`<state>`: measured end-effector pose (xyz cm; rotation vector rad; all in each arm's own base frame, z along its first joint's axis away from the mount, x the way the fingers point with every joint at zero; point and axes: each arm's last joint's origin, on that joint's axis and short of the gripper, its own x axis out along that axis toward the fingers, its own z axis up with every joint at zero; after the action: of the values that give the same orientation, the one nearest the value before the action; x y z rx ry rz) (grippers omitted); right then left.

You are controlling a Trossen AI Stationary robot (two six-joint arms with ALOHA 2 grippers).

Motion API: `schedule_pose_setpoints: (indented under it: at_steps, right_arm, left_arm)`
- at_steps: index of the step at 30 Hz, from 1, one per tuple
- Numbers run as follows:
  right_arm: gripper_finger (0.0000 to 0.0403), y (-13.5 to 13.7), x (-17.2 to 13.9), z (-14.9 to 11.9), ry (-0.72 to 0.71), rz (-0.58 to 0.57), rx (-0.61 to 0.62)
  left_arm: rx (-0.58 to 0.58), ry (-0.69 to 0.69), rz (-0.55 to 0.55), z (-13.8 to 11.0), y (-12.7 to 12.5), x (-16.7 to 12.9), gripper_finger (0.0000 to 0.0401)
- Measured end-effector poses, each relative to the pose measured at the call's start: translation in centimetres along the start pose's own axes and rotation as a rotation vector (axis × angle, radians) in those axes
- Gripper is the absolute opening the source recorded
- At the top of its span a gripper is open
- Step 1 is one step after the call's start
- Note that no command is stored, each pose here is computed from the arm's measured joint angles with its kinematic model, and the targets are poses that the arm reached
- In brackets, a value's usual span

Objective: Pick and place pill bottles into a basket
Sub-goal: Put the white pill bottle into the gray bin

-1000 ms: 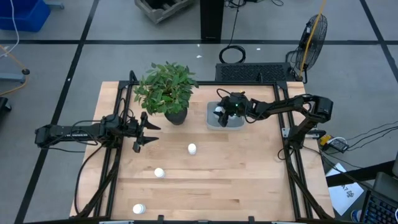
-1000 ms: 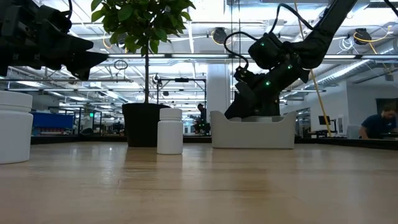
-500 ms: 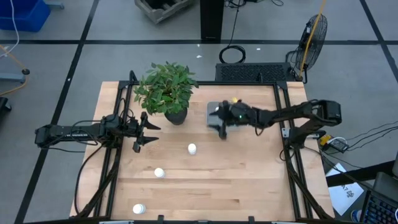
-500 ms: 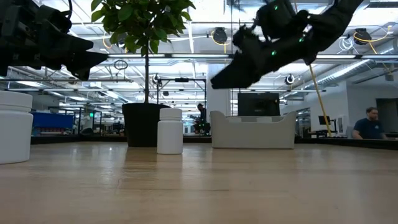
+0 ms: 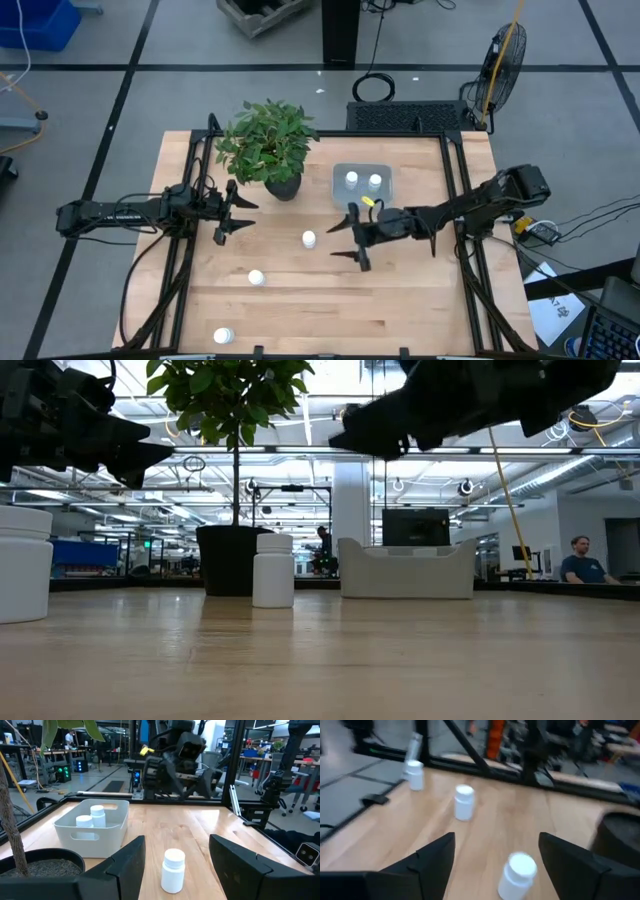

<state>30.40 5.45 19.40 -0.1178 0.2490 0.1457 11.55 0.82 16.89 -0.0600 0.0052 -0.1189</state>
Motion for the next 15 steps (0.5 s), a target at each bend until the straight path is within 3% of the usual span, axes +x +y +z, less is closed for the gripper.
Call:
schedule_pose_setpoints:
  at_steps: [6, 15]
  right_arm:
    - [0.0313, -0.6, 1.4, -1.4, 0.048, -0.03, 0.055]
    - [0.0315, -2.1, 4.2, -2.6, 0.085, -0.093, 0.094]
  left_arm:
    - [0.0, -0.001, 0.0, 0.0, 0.0, 0.0, 0.0223]
    - [0.0, 0.0, 0.0, 0.0, 0.0, 0.0, 0.0223]
